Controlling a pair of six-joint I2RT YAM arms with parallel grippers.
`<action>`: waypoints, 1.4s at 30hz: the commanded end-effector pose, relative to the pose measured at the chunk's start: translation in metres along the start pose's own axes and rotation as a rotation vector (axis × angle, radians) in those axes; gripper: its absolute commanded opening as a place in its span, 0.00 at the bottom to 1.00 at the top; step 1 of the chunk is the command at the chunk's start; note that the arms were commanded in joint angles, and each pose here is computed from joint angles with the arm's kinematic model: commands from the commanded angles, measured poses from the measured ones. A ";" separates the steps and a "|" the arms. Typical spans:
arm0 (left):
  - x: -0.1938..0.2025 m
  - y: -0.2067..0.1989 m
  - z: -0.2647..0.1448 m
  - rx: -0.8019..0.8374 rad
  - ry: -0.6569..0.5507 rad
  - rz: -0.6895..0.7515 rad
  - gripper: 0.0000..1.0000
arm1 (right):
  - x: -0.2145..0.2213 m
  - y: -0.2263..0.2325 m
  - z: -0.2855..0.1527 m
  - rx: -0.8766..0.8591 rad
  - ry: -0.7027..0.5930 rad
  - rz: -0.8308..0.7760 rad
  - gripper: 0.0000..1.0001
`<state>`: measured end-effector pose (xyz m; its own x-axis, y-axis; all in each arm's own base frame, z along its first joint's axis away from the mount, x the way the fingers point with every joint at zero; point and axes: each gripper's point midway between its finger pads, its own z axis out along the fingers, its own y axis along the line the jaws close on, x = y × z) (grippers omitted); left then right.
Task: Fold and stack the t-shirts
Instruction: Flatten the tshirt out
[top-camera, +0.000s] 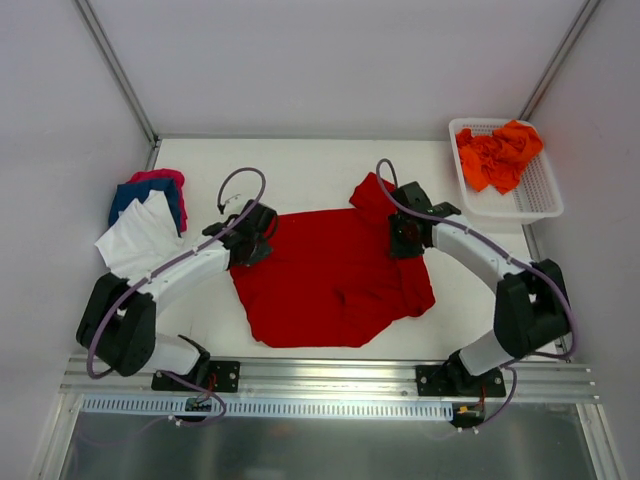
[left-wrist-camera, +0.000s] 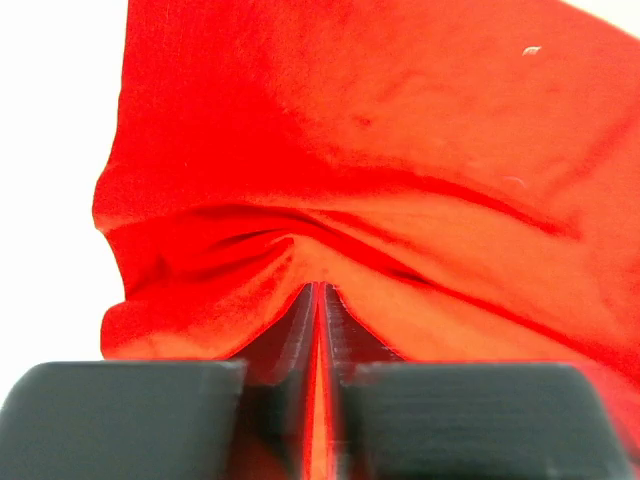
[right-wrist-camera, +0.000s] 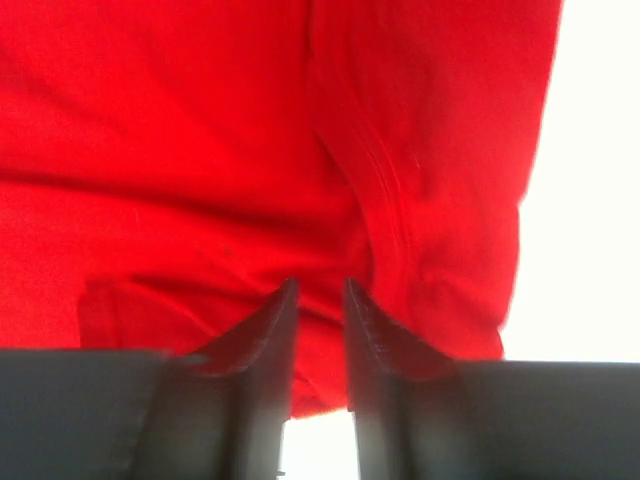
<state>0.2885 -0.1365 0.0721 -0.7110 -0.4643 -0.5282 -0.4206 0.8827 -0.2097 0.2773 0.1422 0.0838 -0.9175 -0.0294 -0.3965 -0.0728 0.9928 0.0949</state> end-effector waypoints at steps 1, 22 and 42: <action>-0.009 0.005 -0.015 0.027 -0.041 0.049 0.17 | -0.023 0.014 0.013 -0.018 0.008 -0.029 0.34; 0.000 0.017 0.012 -0.085 -0.014 0.096 0.33 | -0.075 0.022 0.063 0.052 0.058 -0.077 0.51; 0.027 0.015 0.032 -0.078 0.084 0.102 0.20 | -0.058 -0.007 0.080 0.108 0.137 -0.062 0.52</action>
<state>0.2835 -0.1310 0.0335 -0.7847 -0.3795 -0.4900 -0.3919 0.9163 -0.0822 0.3706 0.1538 0.0411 -0.9445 -0.0872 -0.3168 -0.0898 0.9959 -0.0066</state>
